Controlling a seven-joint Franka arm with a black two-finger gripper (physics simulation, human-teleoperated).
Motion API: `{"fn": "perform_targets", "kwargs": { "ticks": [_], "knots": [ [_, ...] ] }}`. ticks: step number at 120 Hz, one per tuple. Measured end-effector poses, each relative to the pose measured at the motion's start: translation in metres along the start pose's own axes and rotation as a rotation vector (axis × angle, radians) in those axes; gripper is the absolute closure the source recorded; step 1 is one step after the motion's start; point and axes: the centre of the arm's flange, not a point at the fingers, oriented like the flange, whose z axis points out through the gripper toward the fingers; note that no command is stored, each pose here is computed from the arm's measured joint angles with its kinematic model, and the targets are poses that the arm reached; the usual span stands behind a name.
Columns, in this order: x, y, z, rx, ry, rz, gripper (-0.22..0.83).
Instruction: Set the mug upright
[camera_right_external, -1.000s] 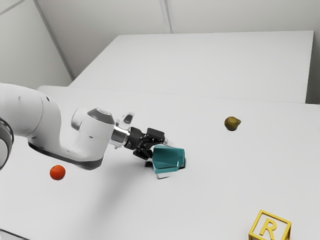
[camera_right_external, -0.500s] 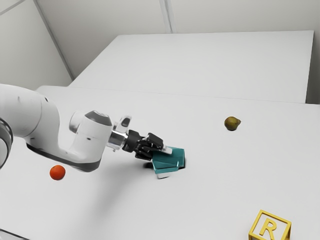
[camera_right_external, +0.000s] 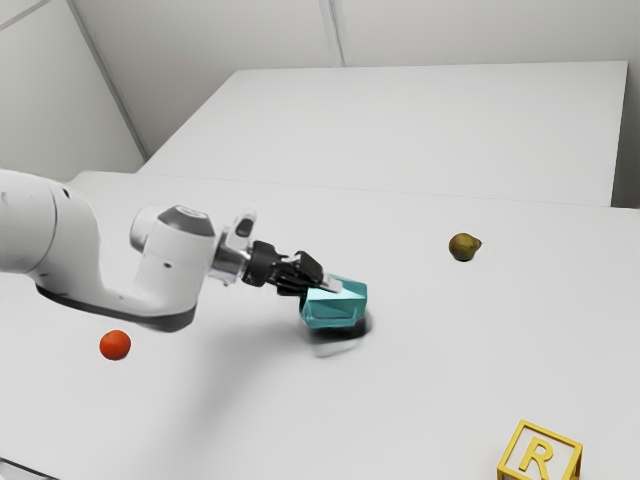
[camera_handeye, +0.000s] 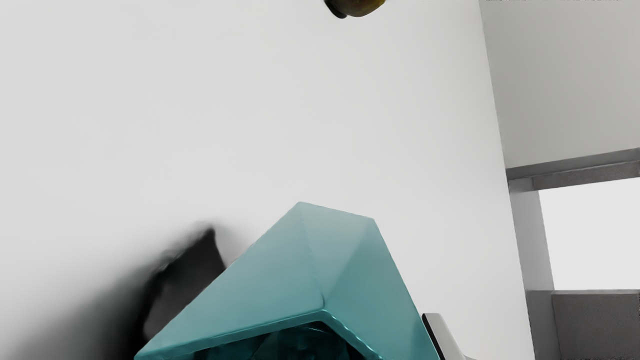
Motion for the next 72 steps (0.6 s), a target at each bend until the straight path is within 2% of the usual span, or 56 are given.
{"fn": "perform_targets", "kwargs": {
  "ticks": [16,28,39,46,61,72],
  "knots": [
    [-0.002,0.035,-0.025,0.006,0.030,0.092,0.75],
    [0.003,0.059,-0.059,0.114,-0.003,0.248,0.75],
    [0.007,0.081,-0.090,0.278,-0.084,0.430,0.75],
    [0.009,0.086,-0.104,0.383,-0.142,0.510,0.75],
    [0.010,0.083,-0.118,0.582,-0.280,0.605,0.75],
    [0.007,0.070,-0.110,0.701,-0.394,0.626,0.75]
  ]
}}
